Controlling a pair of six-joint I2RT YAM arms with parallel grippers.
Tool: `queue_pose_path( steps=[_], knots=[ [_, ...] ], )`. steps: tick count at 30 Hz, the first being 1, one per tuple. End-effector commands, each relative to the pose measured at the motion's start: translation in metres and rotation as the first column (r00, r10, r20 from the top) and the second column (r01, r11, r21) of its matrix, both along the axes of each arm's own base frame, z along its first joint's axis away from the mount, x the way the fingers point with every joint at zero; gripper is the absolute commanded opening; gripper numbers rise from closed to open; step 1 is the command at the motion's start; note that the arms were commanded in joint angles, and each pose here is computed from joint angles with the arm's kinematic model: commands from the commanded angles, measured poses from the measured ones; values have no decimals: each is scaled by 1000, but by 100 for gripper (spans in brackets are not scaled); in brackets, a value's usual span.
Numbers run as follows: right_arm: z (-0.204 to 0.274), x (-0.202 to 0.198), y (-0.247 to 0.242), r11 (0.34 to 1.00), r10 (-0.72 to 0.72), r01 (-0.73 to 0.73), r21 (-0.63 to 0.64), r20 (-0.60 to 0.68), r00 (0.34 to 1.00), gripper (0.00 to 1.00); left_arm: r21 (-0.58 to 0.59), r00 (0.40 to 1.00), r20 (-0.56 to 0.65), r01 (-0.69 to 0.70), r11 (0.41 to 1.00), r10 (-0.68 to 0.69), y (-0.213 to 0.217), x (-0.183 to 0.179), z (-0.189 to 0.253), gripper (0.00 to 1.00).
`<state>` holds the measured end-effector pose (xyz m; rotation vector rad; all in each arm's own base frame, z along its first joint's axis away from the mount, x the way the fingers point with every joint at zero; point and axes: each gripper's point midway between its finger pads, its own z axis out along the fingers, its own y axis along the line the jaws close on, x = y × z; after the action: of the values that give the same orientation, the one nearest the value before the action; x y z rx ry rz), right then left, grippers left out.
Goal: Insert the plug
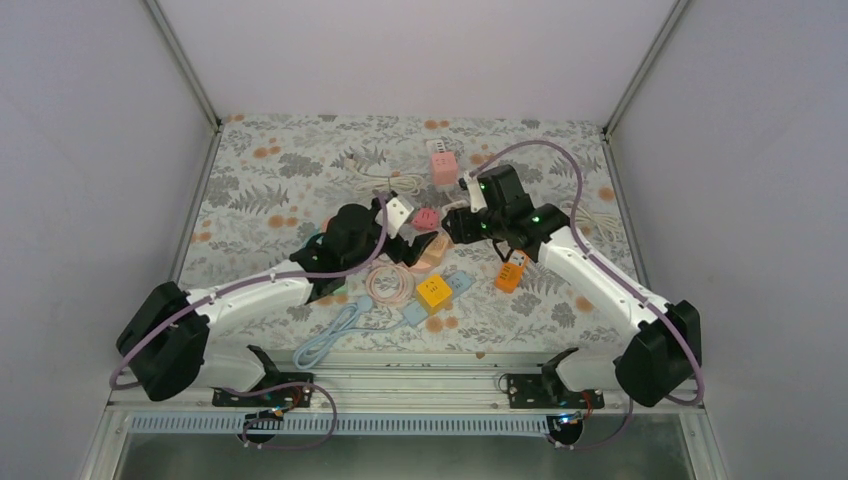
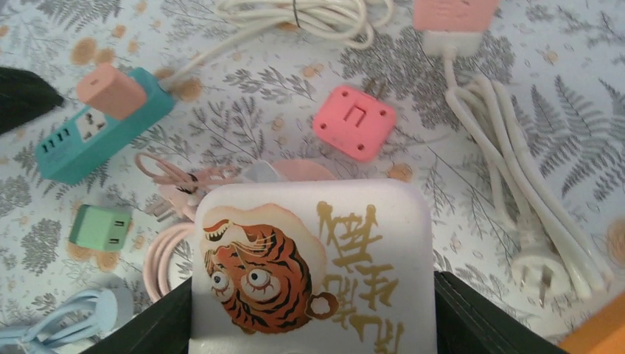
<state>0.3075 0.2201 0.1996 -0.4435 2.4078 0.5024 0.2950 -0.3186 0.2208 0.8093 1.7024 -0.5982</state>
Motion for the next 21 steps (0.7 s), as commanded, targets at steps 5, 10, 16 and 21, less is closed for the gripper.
queue_pose_path(
  steps=[5,10,16,21],
  knots=[
    [-30,-26,-20,997,-66,68,20,-63,996,47,-108,984,-167,-85,990,66,25,-12,-6,93],
    [-54,-48,-17,996,-48,58,70,-131,990,45,-93,959,-281,-63,994,35,27,-28,-30,88],
    [-80,-59,-10,996,-25,39,80,-163,986,45,-91,906,-423,-66,994,21,31,-48,-62,81],
    [-82,-62,-9,995,17,-7,96,-107,994,45,-115,888,-458,-109,987,45,41,-55,-66,80]
  ],
)
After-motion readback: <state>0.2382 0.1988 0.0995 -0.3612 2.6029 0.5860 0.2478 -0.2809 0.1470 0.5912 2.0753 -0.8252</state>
